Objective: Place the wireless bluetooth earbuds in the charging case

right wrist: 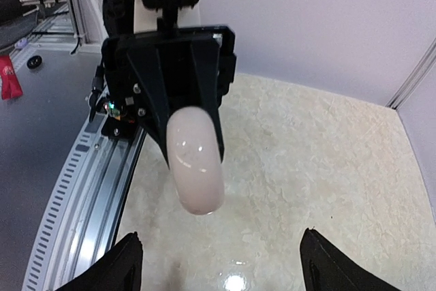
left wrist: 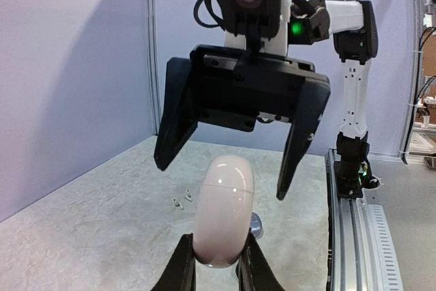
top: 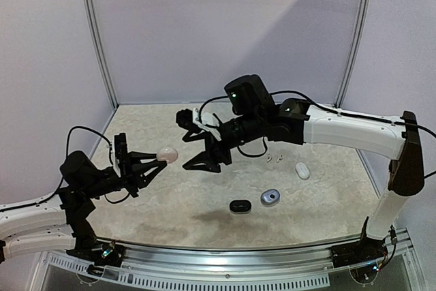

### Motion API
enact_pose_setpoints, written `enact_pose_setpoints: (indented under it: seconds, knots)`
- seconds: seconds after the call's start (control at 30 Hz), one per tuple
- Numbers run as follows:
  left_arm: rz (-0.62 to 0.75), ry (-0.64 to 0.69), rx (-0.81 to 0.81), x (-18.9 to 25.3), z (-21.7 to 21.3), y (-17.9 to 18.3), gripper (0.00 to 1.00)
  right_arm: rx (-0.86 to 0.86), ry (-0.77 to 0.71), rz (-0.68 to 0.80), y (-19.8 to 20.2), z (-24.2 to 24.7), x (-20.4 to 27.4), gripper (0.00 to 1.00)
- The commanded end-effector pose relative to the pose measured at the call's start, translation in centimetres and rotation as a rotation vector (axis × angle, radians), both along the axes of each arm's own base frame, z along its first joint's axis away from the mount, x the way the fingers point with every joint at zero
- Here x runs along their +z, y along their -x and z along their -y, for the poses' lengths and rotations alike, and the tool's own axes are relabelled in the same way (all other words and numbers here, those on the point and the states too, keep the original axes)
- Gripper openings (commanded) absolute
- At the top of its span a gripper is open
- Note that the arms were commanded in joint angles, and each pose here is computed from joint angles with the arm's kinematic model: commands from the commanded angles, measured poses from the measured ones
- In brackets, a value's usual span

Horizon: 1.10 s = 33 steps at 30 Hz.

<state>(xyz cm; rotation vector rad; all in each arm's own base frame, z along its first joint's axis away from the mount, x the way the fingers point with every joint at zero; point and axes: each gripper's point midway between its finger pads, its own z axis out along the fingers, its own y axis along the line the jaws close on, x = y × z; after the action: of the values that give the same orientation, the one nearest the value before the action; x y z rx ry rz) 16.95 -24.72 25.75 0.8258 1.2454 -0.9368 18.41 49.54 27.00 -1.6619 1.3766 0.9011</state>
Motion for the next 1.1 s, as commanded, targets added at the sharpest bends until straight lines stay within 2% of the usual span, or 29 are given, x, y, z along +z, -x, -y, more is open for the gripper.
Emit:
enact_pose_setpoints:
  seconds: [0.0, 0.3, 0.47, 0.53, 0.77, 0.87, 0.97, 1.0, 1.07]
  knots:
    - [-0.007, 0.058, -0.014, 1.7, -0.3, 0.2, 0.0, 0.031, -0.184, -0.035, 0.7, -1.2, 4.4, 0.76]
    - [-0.009, 0.071, -0.024, 2.1, -0.3, 0.4, 0.0, 0.02, -0.197, -0.146, 0.1, -3.0, 3.6, 0.53]
    - [-0.007, 0.073, -0.02, 2.2, -0.3, 0.3, 0.0, 0.064, -0.163, -0.185, 0.9, -3.1, 2.3, 0.5]
    - [-0.008, 0.073, -0.019, 2.2, -0.3, 0.3, 0.0, 0.071, -0.152, -0.197, 1.1, -3.0, 1.9, 0.46]
    - [-0.012, 0.069, -0.015, 2.0, -0.3, 0.2, 0.0, 0.072, -0.154, -0.212, 1.2, -3.1, 1.9, 0.06]
    - [-0.024, 0.057, 0.0, 1.5, -0.4, -0.1, 0.0, 0.056, -0.141, -0.185, 0.9, -2.8, 2.0, 0.0]
    - [-0.024, 0.022, 0.004, 0.7, -0.3, -0.1, 0.4, 0.001, -0.067, -0.129, 0.3, -1.9, 2.0, 0.0]
    - [-0.017, -0.01, -0.012, 0.1, -0.1, 0.1, 0.47, -0.02, -0.025, -0.097, -0.1, -1.5, 1.7, 0.0]
    - [0.006, -0.083, -0.053, -1.1, 0.4, 0.7, 0.53, -0.054, 0.107, -0.038, -0.2, -0.2, 0.6, 0.0]
